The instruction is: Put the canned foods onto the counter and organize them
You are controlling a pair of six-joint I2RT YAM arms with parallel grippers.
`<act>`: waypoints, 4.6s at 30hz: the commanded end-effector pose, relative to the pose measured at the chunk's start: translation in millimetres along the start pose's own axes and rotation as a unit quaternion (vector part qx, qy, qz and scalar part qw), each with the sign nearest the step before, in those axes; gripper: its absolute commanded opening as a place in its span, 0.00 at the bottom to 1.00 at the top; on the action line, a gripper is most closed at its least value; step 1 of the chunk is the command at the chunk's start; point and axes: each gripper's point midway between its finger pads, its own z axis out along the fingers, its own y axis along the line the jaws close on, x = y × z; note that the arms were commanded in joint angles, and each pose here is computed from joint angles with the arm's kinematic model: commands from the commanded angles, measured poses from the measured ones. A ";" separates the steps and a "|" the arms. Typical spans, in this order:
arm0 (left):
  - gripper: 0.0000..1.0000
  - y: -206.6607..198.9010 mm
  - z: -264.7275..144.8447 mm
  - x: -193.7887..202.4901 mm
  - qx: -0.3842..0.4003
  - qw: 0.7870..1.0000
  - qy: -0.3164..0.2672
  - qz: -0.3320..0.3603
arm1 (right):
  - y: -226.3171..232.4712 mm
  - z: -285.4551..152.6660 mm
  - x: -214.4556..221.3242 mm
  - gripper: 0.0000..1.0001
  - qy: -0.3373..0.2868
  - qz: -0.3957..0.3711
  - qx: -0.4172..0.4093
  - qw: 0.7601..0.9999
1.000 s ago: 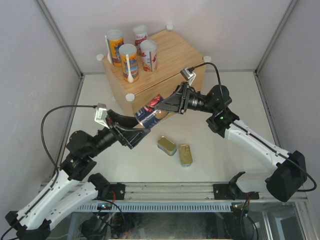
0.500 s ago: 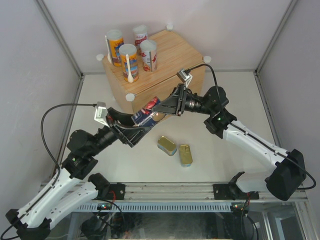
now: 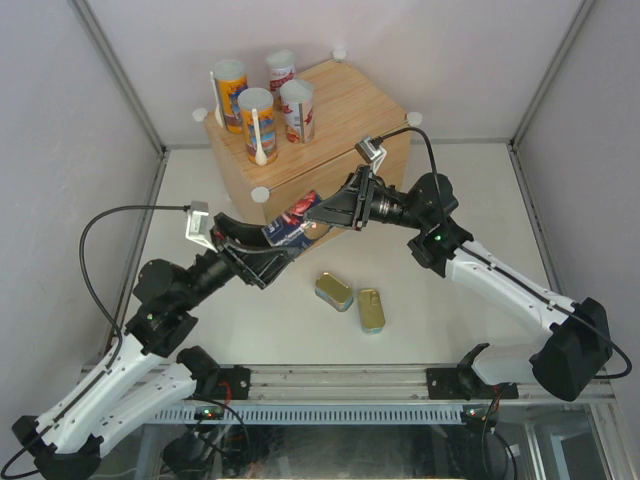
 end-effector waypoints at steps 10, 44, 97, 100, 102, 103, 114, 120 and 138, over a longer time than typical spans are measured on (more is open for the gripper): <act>0.42 -17.0 3.9 -32.5 0.024 0.998 -0.051 0.014 | 43.6 -9.9 -15.8 0.00 -0.042 -0.038 -0.061 0.996; 0.00 -23.3 -0.5 -33.9 0.017 0.999 -0.021 0.035 | 25.0 -41.4 -24.2 0.78 -0.060 -0.031 -0.024 0.997; 0.00 4.4 18.9 -7.0 -0.033 0.996 0.070 0.044 | -49.9 -73.6 47.5 0.82 0.058 -0.294 0.267 0.916; 0.00 2.4 20.7 -8.5 -0.030 0.996 0.069 0.038 | -50.3 -63.2 54.6 0.83 0.059 -0.302 0.259 0.916; 0.00 0.2 22.0 -10.3 -0.026 0.997 0.066 0.034 | -53.1 -57.0 59.4 0.83 0.064 -0.307 0.258 0.914; 0.00 -0.7 22.6 -10.9 -0.025 0.997 0.066 0.032 | -54.3 -53.9 61.7 0.83 0.067 -0.309 0.258 0.913; 0.00 -10.0 26.8 -15.8 -0.009 0.998 0.066 0.019 | -63.7 -26.7 77.0 0.83 0.075 -0.321 0.251 0.910; 0.00 -11.8 27.3 -14.2 -0.004 0.997 0.070 0.015 | -65.0 -16.2 76.4 0.84 0.071 -0.324 0.245 0.911; 0.00 -23.4 33.1 -17.9 0.024 0.997 0.068 -0.003 | -73.0 2.7 83.4 0.78 0.074 -0.317 0.233 0.916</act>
